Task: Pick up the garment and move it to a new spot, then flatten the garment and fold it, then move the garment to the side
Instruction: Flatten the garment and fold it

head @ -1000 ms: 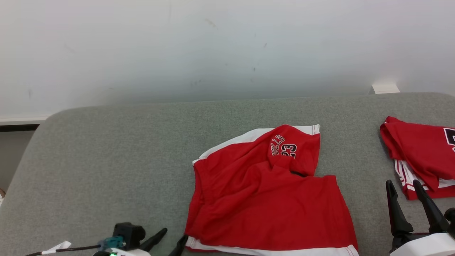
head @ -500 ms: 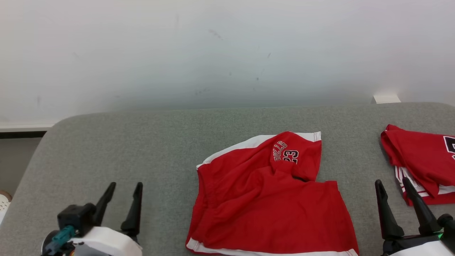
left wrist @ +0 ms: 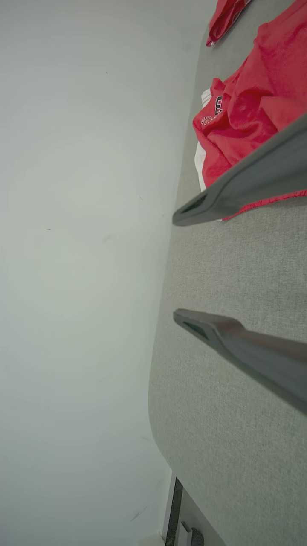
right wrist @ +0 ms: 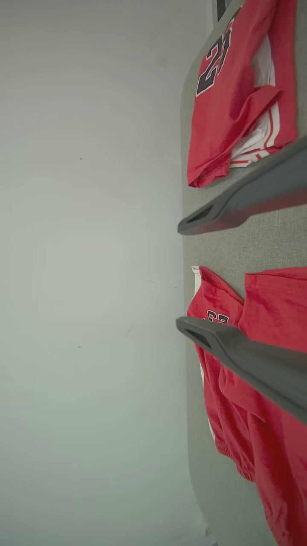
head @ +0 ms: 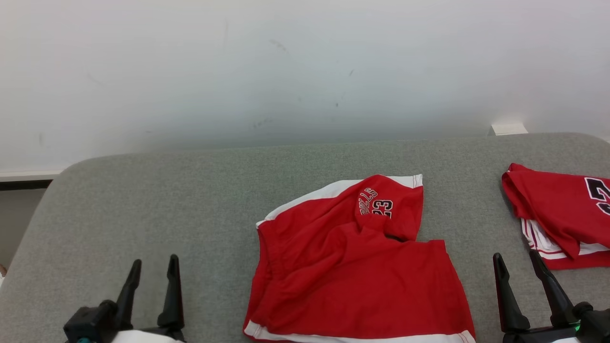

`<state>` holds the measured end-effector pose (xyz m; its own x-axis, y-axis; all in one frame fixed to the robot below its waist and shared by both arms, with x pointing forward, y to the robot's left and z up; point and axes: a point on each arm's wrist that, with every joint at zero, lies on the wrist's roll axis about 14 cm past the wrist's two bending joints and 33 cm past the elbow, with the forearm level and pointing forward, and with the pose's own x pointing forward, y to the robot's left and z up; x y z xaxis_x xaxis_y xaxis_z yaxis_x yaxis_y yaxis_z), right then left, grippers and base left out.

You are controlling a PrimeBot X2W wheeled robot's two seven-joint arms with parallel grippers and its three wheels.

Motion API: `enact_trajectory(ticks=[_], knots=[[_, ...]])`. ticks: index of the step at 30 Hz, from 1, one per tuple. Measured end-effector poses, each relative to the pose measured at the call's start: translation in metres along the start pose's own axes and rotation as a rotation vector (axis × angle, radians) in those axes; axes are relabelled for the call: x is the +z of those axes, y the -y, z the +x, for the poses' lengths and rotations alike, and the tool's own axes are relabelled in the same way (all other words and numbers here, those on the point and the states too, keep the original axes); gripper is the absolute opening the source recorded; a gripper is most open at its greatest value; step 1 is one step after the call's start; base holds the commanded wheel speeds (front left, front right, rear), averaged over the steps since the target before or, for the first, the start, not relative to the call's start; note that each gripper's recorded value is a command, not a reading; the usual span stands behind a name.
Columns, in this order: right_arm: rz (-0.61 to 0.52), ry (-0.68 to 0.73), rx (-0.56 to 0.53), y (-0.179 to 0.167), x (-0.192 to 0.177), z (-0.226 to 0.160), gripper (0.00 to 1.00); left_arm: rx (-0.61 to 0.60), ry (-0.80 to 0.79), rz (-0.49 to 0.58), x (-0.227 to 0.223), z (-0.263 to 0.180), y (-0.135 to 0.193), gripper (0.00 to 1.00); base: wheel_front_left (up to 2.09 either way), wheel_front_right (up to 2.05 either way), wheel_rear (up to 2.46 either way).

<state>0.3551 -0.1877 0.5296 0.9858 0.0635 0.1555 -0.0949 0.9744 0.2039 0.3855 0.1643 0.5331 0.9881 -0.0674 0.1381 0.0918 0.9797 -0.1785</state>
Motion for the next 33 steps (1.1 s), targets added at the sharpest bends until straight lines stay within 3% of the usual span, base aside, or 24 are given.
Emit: enact_trajectory(ticks=[27,33], knots=[[-0.012,0.018,0.004,0.002,0.006,0.002,1.00,-0.026,0.005,0.027,-0.006,-0.005,0.001,1.00,0.00,0.00,0.00],[-0.030,0.035,-0.008,0.013,0.014,0.002,1.00,-0.070,-0.011,0.015,-0.011,-0.006,0.014,1.00,0.00,0.00,0.00]])
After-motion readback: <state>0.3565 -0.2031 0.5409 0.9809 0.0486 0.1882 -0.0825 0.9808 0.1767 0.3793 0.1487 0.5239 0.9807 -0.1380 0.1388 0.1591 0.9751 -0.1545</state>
